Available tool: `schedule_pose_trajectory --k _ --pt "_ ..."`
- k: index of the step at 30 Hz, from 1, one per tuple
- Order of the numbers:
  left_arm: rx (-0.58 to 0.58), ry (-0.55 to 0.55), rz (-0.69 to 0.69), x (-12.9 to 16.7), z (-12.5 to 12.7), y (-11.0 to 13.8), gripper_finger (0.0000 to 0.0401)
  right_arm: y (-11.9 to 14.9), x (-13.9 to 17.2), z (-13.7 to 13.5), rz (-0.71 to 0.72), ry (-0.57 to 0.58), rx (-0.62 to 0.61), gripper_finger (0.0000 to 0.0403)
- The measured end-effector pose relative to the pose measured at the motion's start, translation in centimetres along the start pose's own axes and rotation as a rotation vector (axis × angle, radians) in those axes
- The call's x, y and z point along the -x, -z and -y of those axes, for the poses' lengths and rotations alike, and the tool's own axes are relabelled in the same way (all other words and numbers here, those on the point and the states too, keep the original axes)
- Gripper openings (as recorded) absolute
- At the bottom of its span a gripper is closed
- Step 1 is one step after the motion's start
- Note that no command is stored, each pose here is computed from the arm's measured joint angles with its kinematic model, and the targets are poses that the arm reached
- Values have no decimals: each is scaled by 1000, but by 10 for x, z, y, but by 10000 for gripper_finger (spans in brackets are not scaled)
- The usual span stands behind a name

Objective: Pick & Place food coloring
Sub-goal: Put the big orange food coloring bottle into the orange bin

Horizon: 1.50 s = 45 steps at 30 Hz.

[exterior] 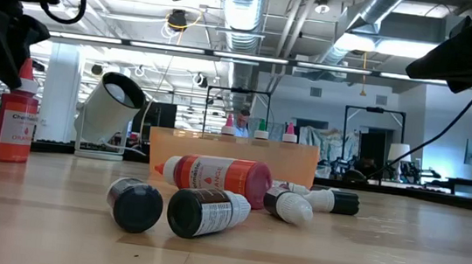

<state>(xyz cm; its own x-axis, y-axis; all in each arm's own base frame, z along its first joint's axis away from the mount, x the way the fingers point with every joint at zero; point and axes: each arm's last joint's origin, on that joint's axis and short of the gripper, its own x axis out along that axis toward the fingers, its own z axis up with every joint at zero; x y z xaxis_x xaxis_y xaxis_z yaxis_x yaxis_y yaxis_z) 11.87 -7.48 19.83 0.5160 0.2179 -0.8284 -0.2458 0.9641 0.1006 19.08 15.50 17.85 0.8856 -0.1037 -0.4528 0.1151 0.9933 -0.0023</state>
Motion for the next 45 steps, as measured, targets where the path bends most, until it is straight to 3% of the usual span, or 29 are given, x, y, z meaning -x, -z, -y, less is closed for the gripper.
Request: schedule_pose_trajectory --k 14,25,34,45 --pt "26 -14 129 0 3 -10 120 0 0 0 0 1 0 1" --pt "3 -51 258 25 -3 -52 118 0 0 0 1 1 0 1" --pt "-47 -137 360 34 -24 -89 118 0 0 0 1 2 -1 1" --pt "-58 -105 409 14 -61 -124 119 -1 -2 2 1 12 -9 1"
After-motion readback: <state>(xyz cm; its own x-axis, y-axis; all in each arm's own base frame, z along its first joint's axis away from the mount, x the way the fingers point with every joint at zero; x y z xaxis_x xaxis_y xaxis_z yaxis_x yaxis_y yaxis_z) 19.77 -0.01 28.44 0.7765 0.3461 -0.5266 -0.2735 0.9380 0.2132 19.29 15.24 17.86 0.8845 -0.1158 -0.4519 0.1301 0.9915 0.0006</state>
